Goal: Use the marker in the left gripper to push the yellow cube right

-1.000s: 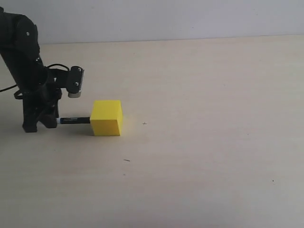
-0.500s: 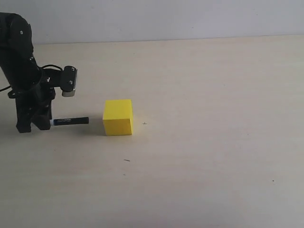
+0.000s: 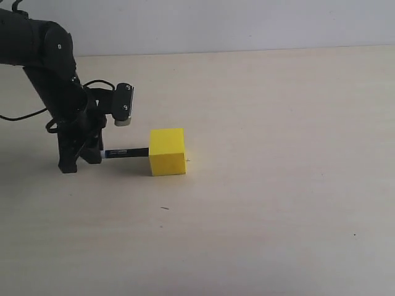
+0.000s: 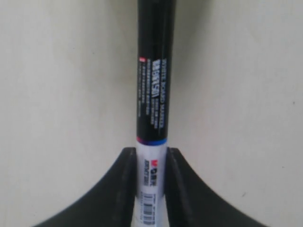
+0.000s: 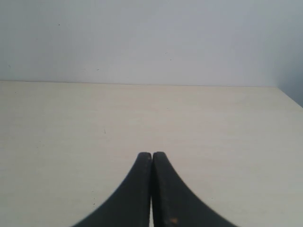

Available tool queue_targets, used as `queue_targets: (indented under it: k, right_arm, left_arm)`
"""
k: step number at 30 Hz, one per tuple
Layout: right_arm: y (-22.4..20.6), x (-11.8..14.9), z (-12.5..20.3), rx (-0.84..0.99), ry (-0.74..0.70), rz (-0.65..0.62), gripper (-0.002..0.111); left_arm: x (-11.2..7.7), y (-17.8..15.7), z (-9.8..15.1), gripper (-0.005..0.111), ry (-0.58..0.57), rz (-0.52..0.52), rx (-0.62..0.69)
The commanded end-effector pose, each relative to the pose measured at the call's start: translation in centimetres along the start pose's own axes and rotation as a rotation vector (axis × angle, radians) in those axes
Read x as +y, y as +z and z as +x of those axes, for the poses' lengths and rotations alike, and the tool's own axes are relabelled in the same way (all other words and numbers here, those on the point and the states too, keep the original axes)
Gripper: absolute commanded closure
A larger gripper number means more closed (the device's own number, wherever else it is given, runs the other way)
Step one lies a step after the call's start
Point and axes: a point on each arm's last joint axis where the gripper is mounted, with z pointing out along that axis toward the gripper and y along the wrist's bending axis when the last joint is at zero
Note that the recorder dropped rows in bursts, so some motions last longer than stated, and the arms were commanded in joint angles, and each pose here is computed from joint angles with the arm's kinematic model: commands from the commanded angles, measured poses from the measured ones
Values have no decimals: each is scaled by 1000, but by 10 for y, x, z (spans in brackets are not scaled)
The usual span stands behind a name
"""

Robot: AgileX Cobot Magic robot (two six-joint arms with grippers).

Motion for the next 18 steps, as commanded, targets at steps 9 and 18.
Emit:
queue_targets:
  k: [9,18]
  right_arm:
    - [0,0,1,-3,1,4,108]
    - [0,0,1,-3,1,4,108]
  left_arm:
    - [2,-5,15,107,-50,44,15]
    - [1,-4,-14,107,32,-59,-18]
